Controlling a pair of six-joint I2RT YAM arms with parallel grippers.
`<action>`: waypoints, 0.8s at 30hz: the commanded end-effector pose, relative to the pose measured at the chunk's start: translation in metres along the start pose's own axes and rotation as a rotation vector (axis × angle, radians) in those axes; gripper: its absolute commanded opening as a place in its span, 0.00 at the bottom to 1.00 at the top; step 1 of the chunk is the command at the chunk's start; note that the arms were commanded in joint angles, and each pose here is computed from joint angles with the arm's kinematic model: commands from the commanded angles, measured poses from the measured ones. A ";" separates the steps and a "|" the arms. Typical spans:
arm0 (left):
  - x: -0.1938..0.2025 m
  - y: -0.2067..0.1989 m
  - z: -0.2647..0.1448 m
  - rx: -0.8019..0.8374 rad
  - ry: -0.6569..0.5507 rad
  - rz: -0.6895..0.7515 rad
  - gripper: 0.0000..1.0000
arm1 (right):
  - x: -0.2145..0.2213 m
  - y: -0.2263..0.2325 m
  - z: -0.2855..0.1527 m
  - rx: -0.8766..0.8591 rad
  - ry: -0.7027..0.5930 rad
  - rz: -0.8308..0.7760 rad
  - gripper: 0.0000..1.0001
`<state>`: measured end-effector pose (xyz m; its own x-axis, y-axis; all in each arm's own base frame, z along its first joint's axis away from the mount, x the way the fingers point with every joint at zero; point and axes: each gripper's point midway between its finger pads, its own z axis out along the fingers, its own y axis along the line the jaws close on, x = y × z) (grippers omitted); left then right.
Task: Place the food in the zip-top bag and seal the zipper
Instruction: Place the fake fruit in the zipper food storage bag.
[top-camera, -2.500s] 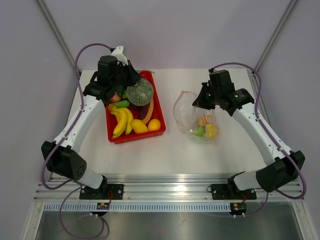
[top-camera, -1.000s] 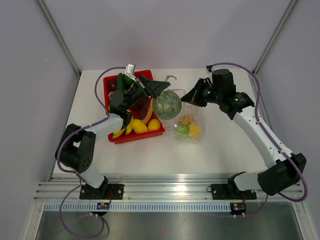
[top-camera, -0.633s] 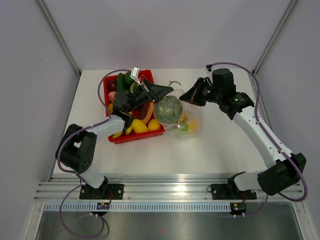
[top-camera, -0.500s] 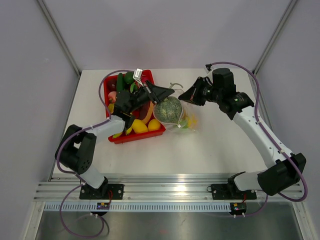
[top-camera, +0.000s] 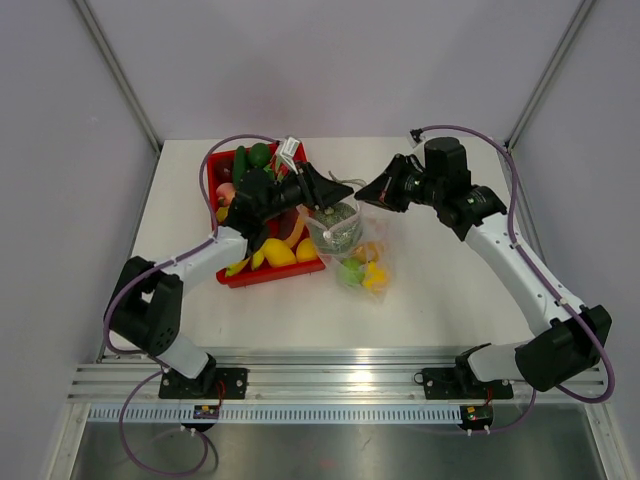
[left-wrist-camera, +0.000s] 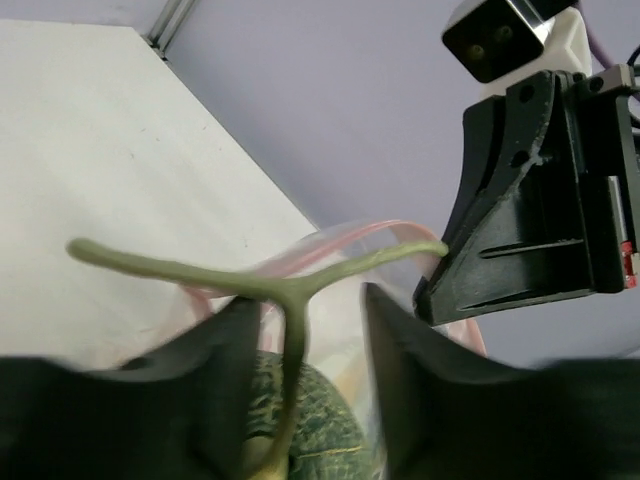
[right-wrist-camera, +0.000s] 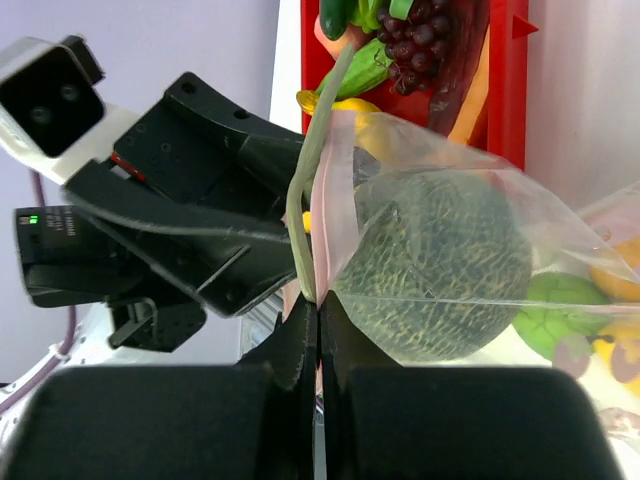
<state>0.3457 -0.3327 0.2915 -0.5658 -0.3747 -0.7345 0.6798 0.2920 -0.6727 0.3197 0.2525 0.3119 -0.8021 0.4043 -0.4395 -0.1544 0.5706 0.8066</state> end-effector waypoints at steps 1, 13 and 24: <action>-0.017 -0.039 -0.004 0.059 0.018 0.125 0.61 | -0.006 0.024 -0.011 -0.087 -0.037 -0.030 0.01; -0.049 -0.078 -0.056 -0.075 -0.025 0.262 0.80 | -0.004 0.017 -0.009 -0.068 -0.041 -0.026 0.01; -0.020 -0.002 -0.077 -0.359 0.058 0.101 0.73 | -0.002 0.015 -0.010 -0.071 -0.040 -0.022 0.01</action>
<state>0.3086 -0.2675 0.3364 -0.4655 -0.2942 -0.8347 0.6339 0.5474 -0.5465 0.3152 0.2521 0.3033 -0.8100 0.4029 -0.4261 -0.1454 0.5660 0.8115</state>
